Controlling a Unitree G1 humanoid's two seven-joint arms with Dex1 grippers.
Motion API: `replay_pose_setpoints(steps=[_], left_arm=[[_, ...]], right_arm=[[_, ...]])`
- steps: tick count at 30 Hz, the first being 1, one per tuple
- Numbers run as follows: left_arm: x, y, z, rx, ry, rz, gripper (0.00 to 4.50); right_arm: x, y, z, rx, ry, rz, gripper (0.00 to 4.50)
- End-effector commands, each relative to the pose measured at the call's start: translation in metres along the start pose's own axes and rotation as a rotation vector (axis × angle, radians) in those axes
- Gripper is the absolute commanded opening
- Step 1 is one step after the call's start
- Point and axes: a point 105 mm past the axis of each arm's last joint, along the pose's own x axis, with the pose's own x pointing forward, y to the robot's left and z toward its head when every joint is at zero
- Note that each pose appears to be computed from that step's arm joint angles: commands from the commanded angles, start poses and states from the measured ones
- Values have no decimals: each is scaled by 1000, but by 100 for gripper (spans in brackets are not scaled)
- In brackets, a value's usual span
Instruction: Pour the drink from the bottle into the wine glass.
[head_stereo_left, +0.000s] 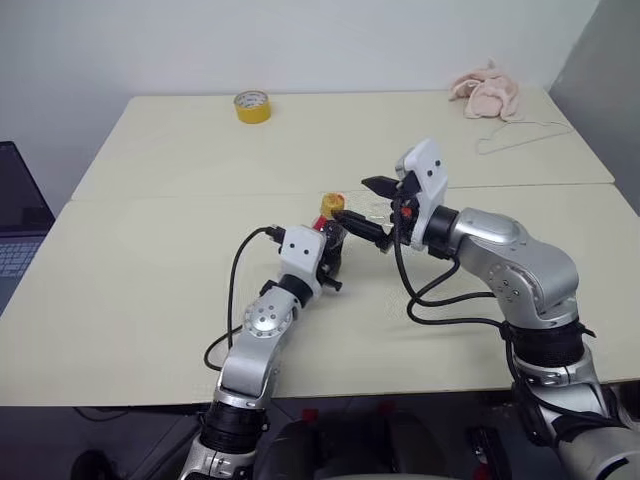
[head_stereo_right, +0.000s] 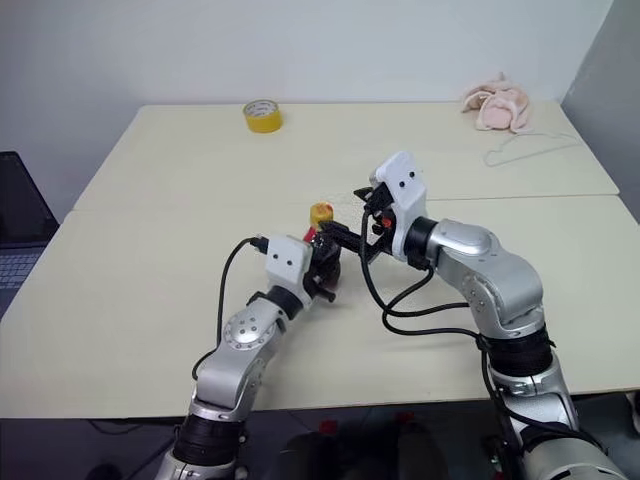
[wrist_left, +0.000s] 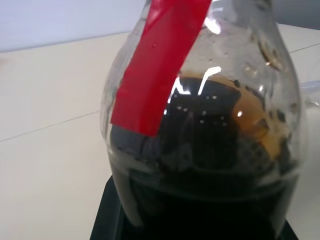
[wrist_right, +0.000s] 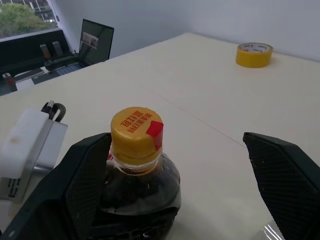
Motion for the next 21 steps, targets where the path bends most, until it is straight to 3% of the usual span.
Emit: replay_pose_setpoints(steps=[1,5,15,21], left_arm=[[-2,0,22,16,-89,9,104],[-2,1,22,17,-89,15,104],[-3,1,22,15,-89,19,104],[-3,1,22,14,-88,18,104]], right_arm=[[5,2,15,-17,-42,-20,450],[7,1,14,-1,-42,-28,450],[-2,40,25,-25,-83,215,450],[6,34,27,-16,-82,156,450]])
